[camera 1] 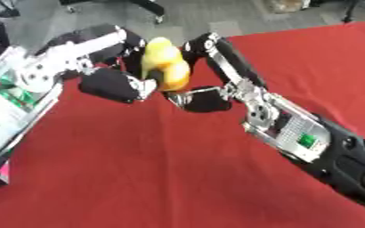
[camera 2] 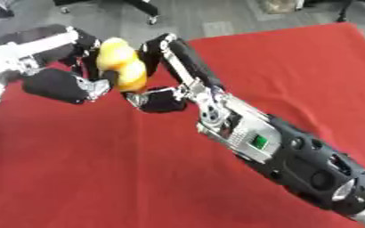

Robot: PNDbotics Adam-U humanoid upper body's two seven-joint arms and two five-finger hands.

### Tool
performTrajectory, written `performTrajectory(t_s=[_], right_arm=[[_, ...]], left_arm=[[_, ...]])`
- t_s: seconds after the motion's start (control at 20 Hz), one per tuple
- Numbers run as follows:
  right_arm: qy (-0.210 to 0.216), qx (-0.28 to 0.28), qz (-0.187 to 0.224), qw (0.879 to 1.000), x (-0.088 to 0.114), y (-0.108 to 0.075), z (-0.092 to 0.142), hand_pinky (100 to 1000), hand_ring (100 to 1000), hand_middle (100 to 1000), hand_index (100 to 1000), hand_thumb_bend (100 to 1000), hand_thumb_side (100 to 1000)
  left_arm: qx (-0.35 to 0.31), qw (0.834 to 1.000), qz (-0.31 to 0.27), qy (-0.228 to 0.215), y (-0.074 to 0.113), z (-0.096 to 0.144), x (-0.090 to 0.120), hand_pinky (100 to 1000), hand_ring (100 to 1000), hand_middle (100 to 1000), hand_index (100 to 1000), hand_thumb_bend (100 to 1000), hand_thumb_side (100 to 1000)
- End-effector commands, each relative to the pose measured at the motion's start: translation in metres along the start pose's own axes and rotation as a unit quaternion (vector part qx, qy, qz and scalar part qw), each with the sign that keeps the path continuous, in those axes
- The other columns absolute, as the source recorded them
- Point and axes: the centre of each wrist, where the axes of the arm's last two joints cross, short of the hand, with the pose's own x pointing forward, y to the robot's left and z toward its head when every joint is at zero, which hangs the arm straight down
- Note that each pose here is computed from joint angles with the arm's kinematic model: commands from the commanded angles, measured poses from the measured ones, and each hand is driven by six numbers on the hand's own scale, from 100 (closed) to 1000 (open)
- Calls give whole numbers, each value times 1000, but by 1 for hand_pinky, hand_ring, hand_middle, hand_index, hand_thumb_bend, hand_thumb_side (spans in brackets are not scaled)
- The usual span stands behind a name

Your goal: Pick up the objects with one hand, pass them to the other hand, and then place them into the box on the other side of the table.

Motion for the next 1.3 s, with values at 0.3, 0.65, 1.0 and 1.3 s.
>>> performTrajectory(t_s=[0.3, 0.65, 1.0, 1.3], right_arm=[[-5, -7, 15, 1000, 5, -7, -2, 772, 627, 508, 631, 598, 100], [13, -4, 60, 998, 4, -9, -2, 836, 786, 736, 839, 859, 305], [43, -41, 94, 994, 2, -12, -1, 841, 800, 757, 866, 826, 404], [84, -58, 106, 989, -2, -11, 2, 844, 806, 762, 867, 823, 368]], left_arm=[[30, 1000, -3, 1, 8, 4, 3, 415, 479, 333, 370, 100, 248], [49, 999, -21, -1, 10, 5, 3, 382, 435, 285, 320, 100, 251], [54, 998, -44, -2, 12, 8, 2, 383, 425, 274, 302, 100, 257], [59, 996, -61, 12, 20, 23, -10, 394, 426, 280, 308, 100, 261]])
